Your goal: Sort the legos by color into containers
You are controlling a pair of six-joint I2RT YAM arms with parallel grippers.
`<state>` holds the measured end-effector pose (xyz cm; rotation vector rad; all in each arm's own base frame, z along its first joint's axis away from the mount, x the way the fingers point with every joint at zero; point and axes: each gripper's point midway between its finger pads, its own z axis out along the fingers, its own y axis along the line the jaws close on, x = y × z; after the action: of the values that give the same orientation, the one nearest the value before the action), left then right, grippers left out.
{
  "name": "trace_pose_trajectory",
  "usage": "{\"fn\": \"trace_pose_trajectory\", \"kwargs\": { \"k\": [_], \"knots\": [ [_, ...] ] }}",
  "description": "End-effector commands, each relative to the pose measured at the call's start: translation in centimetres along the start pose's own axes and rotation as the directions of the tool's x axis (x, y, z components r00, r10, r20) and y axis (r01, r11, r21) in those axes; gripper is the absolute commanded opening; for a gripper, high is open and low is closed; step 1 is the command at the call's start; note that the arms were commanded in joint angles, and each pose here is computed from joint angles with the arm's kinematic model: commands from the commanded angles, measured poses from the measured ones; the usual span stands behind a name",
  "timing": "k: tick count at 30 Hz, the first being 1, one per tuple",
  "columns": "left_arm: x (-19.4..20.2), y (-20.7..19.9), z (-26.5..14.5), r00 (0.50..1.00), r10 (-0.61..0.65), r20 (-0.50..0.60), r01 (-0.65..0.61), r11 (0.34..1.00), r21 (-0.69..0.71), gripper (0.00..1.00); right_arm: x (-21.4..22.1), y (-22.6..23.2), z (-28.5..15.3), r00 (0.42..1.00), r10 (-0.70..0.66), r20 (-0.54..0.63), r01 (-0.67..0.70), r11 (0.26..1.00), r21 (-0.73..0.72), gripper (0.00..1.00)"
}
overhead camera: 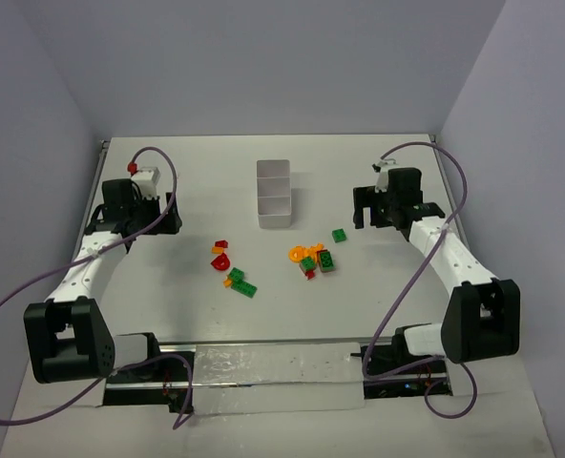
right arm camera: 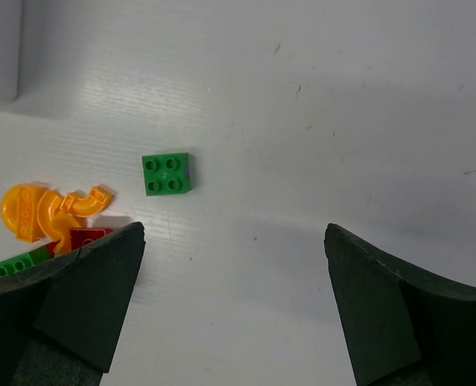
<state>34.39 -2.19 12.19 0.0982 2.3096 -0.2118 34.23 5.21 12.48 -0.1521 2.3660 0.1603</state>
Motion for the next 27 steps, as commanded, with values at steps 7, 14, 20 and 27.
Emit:
{"fn": "trace_pose_trajectory", "kwargs": {
  "k": [7,14,20,27],
  "knots": [
    [-1.4,0.3,-0.5,0.998,0.028,0.048,-0.028,1.000,-0.014,0.99,0.8,3.7,2.6,0.976,-0.096,-0.197,0.094,0.995,-0.023,1.00],
    [-1.1,0.7,-0.2,0.999,0.023,0.028,-0.023,0.999,-0.027,0.99,2.2,5.3,5.0,0.939,-0.128,-0.320,0.124,0.992,-0.035,0.96],
    [-1.2,0.7,-0.1,0.999,0.019,0.030,-0.018,0.999,-0.028,0.99,3.4,5.6,6.9,0.903,-0.100,-0.418,0.099,0.995,-0.024,0.91],
    [-0.8,0.8,0.3,1.000,0.016,0.017,-0.016,0.999,-0.029,0.99,4.1,5.6,8.4,0.878,-0.101,-0.467,0.104,0.994,-0.019,0.77]
  ]
}}
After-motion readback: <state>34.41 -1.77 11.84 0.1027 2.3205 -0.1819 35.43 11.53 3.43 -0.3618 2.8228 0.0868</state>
